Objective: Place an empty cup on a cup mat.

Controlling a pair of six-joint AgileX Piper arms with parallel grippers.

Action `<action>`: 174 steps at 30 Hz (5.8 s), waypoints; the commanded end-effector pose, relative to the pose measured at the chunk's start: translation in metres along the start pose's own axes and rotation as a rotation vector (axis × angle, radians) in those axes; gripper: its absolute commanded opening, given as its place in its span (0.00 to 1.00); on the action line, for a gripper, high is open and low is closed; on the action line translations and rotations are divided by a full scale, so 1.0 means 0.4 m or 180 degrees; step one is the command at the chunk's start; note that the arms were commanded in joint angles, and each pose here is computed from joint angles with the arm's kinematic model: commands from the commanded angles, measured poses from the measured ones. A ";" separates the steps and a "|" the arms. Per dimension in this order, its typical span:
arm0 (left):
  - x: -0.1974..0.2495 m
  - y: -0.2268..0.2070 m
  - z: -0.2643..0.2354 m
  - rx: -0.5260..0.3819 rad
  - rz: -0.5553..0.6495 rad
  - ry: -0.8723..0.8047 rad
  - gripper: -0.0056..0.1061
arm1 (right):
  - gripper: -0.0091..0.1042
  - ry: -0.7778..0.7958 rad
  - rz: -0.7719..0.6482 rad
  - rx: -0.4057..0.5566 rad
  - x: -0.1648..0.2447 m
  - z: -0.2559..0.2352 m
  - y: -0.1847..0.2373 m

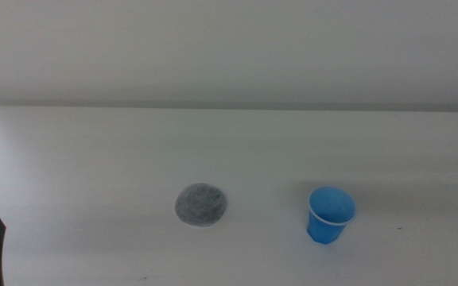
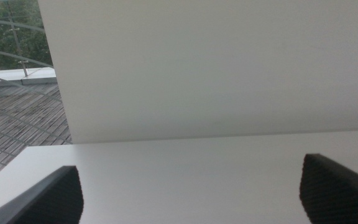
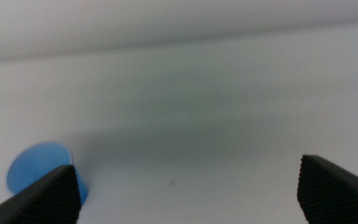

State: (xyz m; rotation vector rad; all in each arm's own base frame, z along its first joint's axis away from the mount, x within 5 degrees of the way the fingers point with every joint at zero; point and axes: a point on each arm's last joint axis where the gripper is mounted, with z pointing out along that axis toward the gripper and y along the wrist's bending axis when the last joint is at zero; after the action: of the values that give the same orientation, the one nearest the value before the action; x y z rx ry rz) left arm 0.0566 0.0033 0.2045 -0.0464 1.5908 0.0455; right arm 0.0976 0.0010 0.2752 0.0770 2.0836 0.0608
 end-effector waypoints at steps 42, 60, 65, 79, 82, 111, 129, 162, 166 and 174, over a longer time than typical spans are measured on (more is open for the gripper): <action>0.026 -0.001 -0.003 0.0026 0.0000 -0.0036 0.89 | 0.72 0.2772 0.0174 -0.0123 -0.106 0.502 0.302; 0.026 -0.001 -0.003 0.0026 0.0000 -0.0036 0.89 | 0.32 0.3070 0.0186 0.0017 0.010 0.625 0.313; 0.026 -0.001 -0.003 0.0026 0.0000 -0.0036 0.89 | 0.09 0.2941 0.0069 -0.0072 -0.037 0.616 0.357; 0.026 -0.001 -0.003 0.0026 0.0000 -0.0036 0.89 | 0.09 0.2884 -0.0475 -0.0618 -0.130 0.658 0.720; 0.026 -0.001 -0.003 0.0026 0.0000 -0.0036 0.89 | 0.09 0.2901 -0.0500 -0.0661 -0.106 0.674 0.761; 0.026 -0.001 -0.003 0.0026 0.0000 -0.0036 0.89 | 0.60 0.2908 -0.0518 -0.0745 -0.048 0.730 0.808; 0.026 -0.001 -0.003 0.0026 0.0000 -0.0036 0.89 | 0.65 0.2204 -0.0435 -0.1101 -0.443 0.500 0.651; 0.026 -0.001 -0.003 0.0026 0.0000 -0.0036 0.89 | 0.83 -0.0204 -0.0826 -0.0092 0.006 -0.097 0.002; 0.026 -0.001 -0.003 0.0026 0.0000 -0.0036 0.89 | 0.90 -0.0497 -0.1011 -0.0207 0.090 -0.064 0.002; 0.026 -0.001 -0.003 0.0026 0.0000 -0.0036 0.89 | 0.90 -0.1197 -0.0920 -0.0246 0.135 -0.070 -0.001</action>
State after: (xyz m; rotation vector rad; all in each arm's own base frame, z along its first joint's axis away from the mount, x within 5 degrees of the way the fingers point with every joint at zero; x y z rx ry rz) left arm 0.0566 0.0033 0.2045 -0.0464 1.5908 0.0455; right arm 0.0481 0.0048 0.2452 -0.2401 1.7295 -0.0353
